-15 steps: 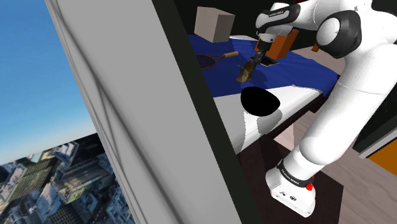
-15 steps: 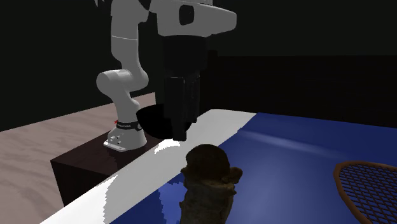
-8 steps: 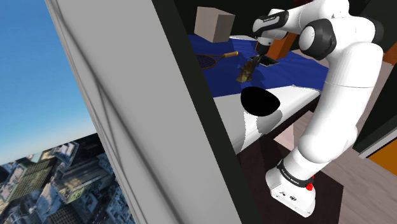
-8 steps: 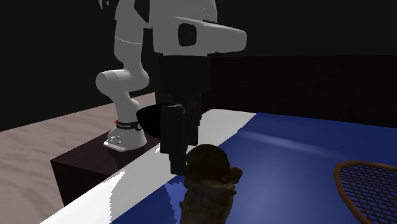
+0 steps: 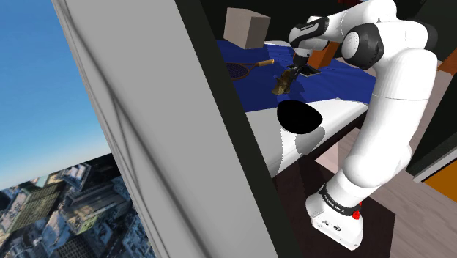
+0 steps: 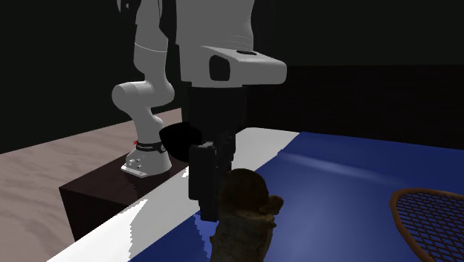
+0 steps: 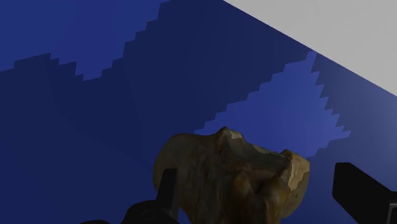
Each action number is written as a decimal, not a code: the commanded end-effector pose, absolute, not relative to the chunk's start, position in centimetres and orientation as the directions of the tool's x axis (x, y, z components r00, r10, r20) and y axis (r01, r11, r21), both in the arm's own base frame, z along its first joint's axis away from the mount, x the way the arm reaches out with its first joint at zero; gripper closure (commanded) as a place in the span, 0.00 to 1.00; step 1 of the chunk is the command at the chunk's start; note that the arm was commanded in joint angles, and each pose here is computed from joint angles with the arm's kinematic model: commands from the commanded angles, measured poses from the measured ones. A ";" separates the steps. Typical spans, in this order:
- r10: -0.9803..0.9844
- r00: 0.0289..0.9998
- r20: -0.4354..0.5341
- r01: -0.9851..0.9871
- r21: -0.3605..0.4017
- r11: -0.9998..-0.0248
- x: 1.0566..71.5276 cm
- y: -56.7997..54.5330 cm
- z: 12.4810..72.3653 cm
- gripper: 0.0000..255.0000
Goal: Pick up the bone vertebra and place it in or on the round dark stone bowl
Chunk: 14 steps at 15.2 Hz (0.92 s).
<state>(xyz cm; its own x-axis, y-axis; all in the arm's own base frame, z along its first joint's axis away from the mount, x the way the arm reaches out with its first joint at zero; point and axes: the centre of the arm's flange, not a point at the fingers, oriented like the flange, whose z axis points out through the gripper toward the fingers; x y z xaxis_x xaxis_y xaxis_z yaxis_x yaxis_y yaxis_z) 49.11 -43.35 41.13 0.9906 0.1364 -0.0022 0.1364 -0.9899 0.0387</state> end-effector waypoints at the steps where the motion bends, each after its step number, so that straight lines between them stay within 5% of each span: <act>1: 0.136 0.991 -0.002 0.136 0.039 -0.990 49.1 -43.3 41.1 0.00; 3: 0.136 0.991 -0.002 0.136 0.039 -0.990 49.1 -43.3 41.1 0.00; 4: 0.136 0.991 -0.002 0.136 0.039 -0.990 49.1 -43.3 41.1 1.00; 14: 0.136 0.991 -0.002 0.136 0.039 -0.990 49.1 -43.3 41.6 1.00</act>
<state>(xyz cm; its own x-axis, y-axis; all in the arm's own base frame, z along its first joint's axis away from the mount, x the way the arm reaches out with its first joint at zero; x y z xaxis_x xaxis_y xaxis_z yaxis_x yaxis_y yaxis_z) 49.11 -43.36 41.39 0.9907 0.1364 -0.0022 0.1364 -0.9899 0.0387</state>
